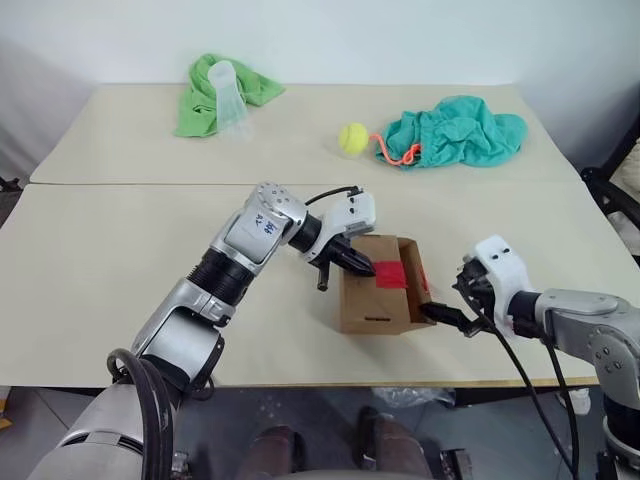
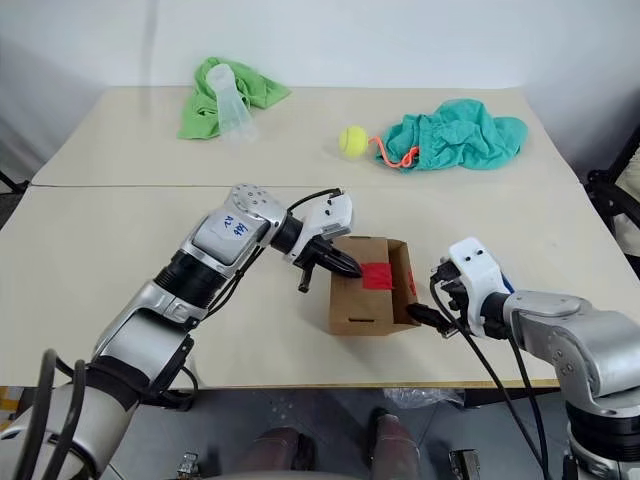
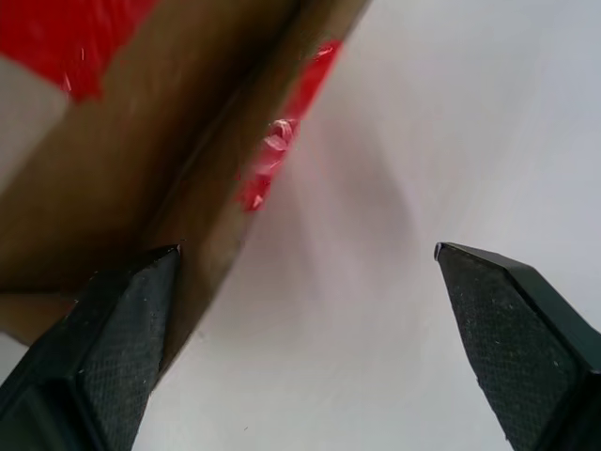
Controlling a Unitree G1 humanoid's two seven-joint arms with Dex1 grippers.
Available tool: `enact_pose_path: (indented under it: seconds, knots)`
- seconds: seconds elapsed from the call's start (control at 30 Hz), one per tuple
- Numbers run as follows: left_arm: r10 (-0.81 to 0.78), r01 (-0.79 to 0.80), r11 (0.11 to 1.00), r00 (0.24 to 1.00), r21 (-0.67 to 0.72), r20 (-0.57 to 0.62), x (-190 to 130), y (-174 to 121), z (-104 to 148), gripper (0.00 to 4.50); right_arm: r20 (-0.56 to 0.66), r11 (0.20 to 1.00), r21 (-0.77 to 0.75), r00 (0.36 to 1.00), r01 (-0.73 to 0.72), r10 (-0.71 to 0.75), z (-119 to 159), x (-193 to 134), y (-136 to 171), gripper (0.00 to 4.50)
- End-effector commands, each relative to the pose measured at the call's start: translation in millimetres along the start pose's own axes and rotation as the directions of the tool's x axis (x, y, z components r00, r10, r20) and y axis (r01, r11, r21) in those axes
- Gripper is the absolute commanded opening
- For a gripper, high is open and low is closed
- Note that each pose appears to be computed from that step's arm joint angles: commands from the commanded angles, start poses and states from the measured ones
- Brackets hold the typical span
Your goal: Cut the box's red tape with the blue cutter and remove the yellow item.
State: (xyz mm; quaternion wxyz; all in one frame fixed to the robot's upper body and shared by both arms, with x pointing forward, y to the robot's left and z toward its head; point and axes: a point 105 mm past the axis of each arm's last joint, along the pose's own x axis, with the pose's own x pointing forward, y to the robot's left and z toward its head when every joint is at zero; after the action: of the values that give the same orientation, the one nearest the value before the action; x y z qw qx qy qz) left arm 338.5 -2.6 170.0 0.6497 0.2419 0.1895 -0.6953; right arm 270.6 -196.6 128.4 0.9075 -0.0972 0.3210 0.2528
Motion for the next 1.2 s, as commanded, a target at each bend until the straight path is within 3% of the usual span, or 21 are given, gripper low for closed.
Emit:
enact_pose_path:
  seconds: [0.03,0.17,0.37,0.63,0.8,1.03,1.2]
  knots:
    - [-0.011,0.008,0.999,0.998,-0.051,-0.061,5.4,-3.3,-20.4,0.00,-0.003,1.000,-0.020,1.000,-0.020,0.020,-2.9,-1.7,3.4,4.48]
    - [-0.006,0.003,0.998,0.998,-0.056,-0.057,5.4,-3.1,-19.8,0.00,-0.016,0.997,-0.034,0.998,-0.066,0.066,-7.8,-0.3,12.7,4.48]
    - [0.006,-0.010,0.998,0.998,-0.065,-0.057,3.1,-1.6,-20.6,0.00,-0.104,0.995,-0.079,0.993,-0.057,0.049,-29.9,-5.6,3.1,4.48]
    - [0.015,-0.020,0.997,0.998,-0.076,-0.056,1.5,-1.3,-22.1,0.00,-0.074,0.992,-0.103,0.995,-0.070,0.063,-20.8,-5.1,-3.2,4.48]
    - [0.019,-0.024,0.996,0.998,-0.087,-0.056,0.0,-2.3,-23.9,0.00,0.081,0.989,0.069,0.989,-0.131,0.125,9.0,6.0,-1.7,4.48]
    - [0.019,-0.025,0.994,0.998,-0.102,-0.053,-0.8,-6.0,-25.8,0.00,0.098,0.929,0.254,0.963,-0.270,0.253,2.7,29.3,9.3,4.48]
    - [0.022,-0.028,0.993,0.998,-0.111,-0.054,-2.5,-9.0,-27.8,0.00,0.178,0.844,0.347,0.913,-0.408,0.368,15.7,35.7,23.5,4.48]
